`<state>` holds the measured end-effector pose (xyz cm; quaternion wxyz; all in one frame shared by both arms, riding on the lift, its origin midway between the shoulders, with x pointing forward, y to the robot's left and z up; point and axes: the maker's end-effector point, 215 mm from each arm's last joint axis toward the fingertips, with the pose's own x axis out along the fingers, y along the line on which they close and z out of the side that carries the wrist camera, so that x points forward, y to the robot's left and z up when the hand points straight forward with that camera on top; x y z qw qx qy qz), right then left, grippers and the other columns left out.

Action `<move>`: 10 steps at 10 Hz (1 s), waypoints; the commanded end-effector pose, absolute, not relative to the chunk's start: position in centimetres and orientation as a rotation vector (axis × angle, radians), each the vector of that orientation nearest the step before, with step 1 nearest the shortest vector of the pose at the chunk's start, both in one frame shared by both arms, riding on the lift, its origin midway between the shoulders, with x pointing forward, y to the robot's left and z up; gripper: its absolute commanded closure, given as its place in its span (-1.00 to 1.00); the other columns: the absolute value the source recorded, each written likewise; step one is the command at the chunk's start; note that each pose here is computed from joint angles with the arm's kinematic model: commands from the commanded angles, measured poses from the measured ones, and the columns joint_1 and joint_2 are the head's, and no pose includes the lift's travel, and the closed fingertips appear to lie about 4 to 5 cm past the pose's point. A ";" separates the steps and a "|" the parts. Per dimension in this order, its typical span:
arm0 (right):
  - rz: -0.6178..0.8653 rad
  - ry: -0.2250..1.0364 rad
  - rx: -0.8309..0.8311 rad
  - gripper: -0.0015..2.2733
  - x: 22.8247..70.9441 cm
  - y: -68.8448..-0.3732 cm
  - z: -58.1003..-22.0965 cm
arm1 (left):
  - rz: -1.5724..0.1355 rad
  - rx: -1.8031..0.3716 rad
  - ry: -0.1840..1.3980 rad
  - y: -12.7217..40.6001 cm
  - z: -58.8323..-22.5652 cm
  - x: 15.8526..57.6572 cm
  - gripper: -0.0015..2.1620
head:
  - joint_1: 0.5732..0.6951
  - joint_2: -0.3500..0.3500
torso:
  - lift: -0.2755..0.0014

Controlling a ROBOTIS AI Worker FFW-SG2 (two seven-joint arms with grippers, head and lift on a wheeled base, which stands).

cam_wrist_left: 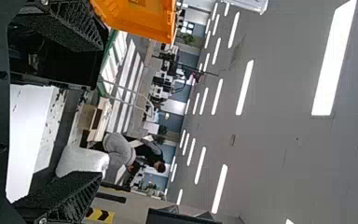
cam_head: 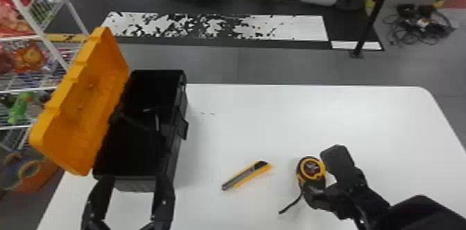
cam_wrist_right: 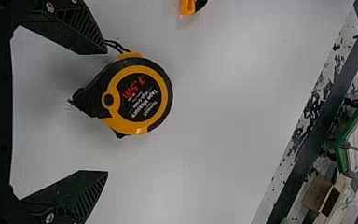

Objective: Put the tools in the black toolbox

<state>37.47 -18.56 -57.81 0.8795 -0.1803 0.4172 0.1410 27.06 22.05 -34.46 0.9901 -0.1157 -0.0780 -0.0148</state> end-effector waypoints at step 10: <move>0.321 0.970 -0.419 -0.24 39.3 -17.0 -60.8 | -0.033 -0.229 -0.152 22.0 -34.7 27.1 -0.97 | 1.00 0.27 | 0.71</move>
